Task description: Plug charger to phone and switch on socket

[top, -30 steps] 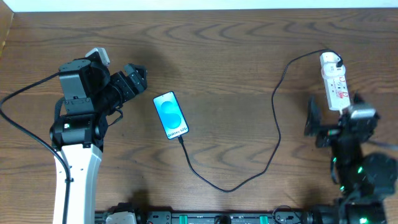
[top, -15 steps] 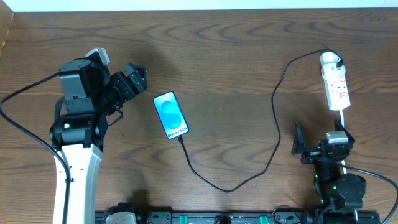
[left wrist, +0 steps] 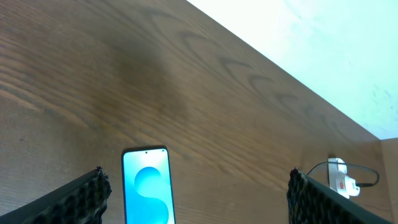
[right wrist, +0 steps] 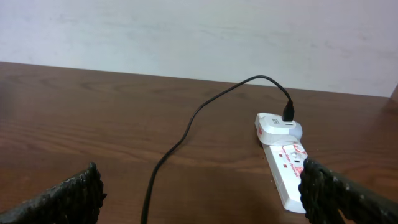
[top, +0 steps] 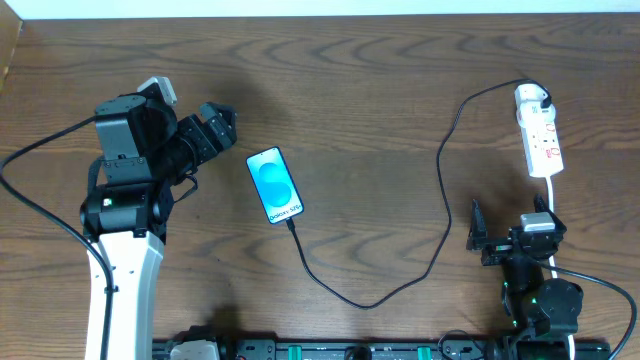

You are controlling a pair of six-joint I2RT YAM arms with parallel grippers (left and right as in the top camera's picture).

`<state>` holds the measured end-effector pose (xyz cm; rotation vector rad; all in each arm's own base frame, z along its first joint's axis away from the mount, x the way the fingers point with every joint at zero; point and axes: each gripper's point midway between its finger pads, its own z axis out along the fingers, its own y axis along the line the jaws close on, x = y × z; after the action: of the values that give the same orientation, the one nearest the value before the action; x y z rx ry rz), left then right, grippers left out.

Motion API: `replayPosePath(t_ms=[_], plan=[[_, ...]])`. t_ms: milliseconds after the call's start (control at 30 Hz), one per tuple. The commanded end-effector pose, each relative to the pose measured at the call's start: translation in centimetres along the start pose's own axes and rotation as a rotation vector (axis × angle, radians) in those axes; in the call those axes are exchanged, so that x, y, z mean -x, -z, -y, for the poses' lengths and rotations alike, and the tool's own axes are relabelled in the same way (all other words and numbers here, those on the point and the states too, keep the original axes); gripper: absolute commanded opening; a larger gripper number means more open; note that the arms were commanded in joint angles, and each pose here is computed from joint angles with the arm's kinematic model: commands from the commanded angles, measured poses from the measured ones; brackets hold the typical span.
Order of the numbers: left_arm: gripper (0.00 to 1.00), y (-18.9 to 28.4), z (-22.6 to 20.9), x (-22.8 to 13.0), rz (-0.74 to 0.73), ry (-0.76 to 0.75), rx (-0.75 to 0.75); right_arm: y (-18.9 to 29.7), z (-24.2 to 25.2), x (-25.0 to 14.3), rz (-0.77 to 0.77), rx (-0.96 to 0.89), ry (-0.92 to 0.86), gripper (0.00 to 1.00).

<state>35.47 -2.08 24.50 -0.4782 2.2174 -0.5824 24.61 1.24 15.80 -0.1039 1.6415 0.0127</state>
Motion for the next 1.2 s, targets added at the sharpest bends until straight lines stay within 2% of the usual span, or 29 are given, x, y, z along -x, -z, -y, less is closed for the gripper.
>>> replayPosePath(t_ms=[0,367,533,667,867,1100,1167], plan=[[0.92,0.0,0.0,0.1,0.001,0.0,-0.002,0.0,0.2,0.0,0.003,-0.01,0.009,0.99],[0.92,0.0,0.0,0.1,0.001,0.0,-0.002,0.0,0.2,-0.1,0.003,-0.01,0.009,0.99],[0.93,0.0,-1.1,-0.5,-0.019,0.01,0.053,0.0,0.2,0.0,0.003,-0.01,0.009,0.99],[0.93,0.7,-2.0,-0.9,0.003,-0.095,0.092,0.0,0.2,0.0,0.003,-0.01,0.009,0.99],[0.93,3.8,-2.2,-3.3,0.138,-0.382,0.058,0.0,0.2,-0.1,0.003,-0.01,0.009,0.99],[0.93,4.9,-3.6,-6.7,0.321,-0.466,0.004,0.0,0.2,0.0,0.003,-0.011,0.009,0.99],[0.92,5.1,-4.5,-8.0,0.415,-0.488,-0.009,0.0,0.2,0.0,0.003,-0.011,0.009,0.99]])
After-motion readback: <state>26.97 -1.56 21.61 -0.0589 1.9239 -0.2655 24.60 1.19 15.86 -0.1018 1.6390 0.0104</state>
